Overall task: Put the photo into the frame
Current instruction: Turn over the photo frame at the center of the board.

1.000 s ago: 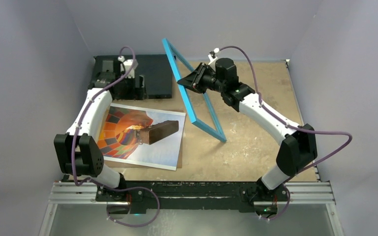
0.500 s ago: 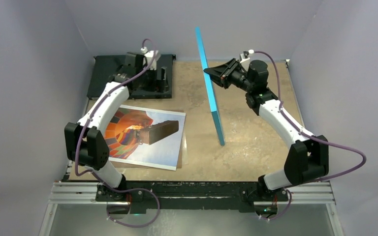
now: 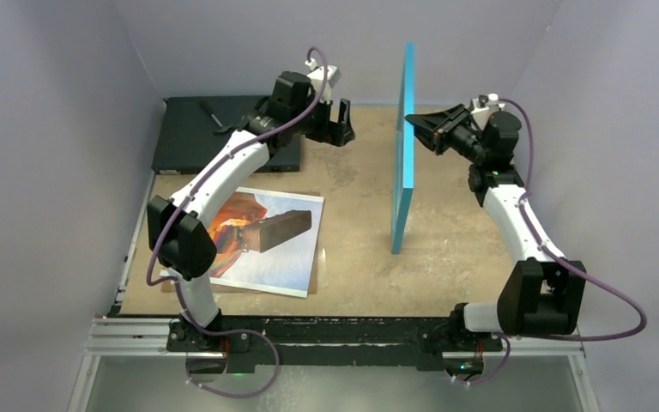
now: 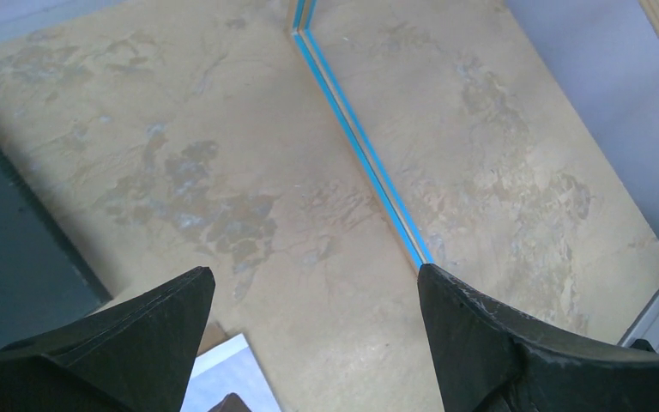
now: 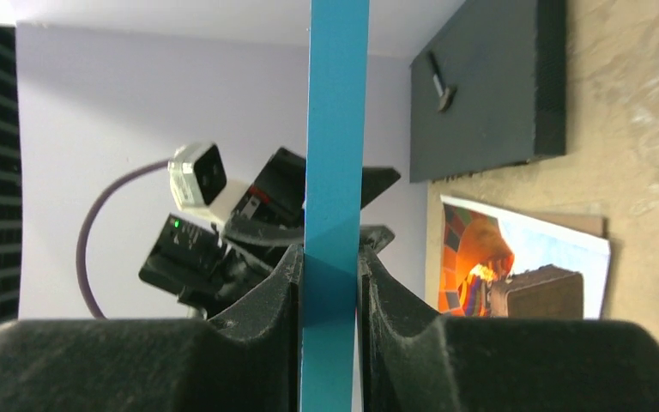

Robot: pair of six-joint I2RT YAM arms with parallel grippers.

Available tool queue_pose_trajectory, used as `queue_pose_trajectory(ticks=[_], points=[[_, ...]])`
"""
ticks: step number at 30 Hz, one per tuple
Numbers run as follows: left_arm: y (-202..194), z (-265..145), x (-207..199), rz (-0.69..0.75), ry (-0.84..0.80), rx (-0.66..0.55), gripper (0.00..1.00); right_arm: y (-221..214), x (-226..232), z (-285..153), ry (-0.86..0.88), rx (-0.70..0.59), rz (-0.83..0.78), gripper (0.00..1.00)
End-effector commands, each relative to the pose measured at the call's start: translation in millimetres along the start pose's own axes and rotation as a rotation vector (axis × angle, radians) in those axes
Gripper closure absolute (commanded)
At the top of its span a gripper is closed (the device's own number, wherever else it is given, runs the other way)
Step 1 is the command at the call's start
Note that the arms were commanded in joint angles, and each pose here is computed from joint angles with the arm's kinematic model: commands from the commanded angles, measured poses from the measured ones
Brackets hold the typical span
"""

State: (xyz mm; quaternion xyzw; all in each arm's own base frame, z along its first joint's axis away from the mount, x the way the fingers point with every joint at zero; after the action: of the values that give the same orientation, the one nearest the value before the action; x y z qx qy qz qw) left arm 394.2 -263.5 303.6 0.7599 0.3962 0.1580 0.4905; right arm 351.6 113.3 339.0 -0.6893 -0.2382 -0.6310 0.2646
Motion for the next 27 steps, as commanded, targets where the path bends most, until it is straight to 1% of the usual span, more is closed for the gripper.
queue_pose_trajectory(ticks=[1,4,8,10,18,20,24,27], points=[[13,8,-8,0.004,0.019,-0.039,0.13,17,-18,-20,-0.034,-0.038,-0.045,0.94],[1,12,-5,-0.008,0.040,-0.002,0.13,21,-22,-18,-0.031,-0.052,-0.062,1.00],[-12,6,1,-0.024,0.062,0.021,0.14,14,-7,-9,0.005,-0.068,-0.067,1.00],[-17,-3,8,-0.056,0.066,0.027,0.14,7,4,-3,0.036,-0.060,-0.059,1.00],[-44,-36,67,-0.159,0.160,0.069,0.14,-48,45,23,0.193,0.024,0.018,1.00],[-53,-43,75,-0.169,0.179,0.086,0.15,-57,54,27,0.227,0.032,0.039,1.00],[-77,-50,76,-0.154,0.201,0.139,0.15,-68,70,31,0.282,0.029,0.052,1.00],[-92,-49,76,-0.132,0.200,0.172,0.15,-69,61,35,0.258,0.057,0.056,1.00]])
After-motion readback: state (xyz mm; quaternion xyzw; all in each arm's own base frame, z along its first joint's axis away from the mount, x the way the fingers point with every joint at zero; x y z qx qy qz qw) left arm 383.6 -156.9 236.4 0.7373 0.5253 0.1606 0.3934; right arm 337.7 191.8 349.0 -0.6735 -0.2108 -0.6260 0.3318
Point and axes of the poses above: each gripper's point midway between its finger pads, its own z axis out along the fingers, its own x axis along the line the jaws close on, y = z × x, the point moved 6 cm from there along -z, back along the fingers, and after that the axes turned 11 degrees about z, right-handed, at the moved point
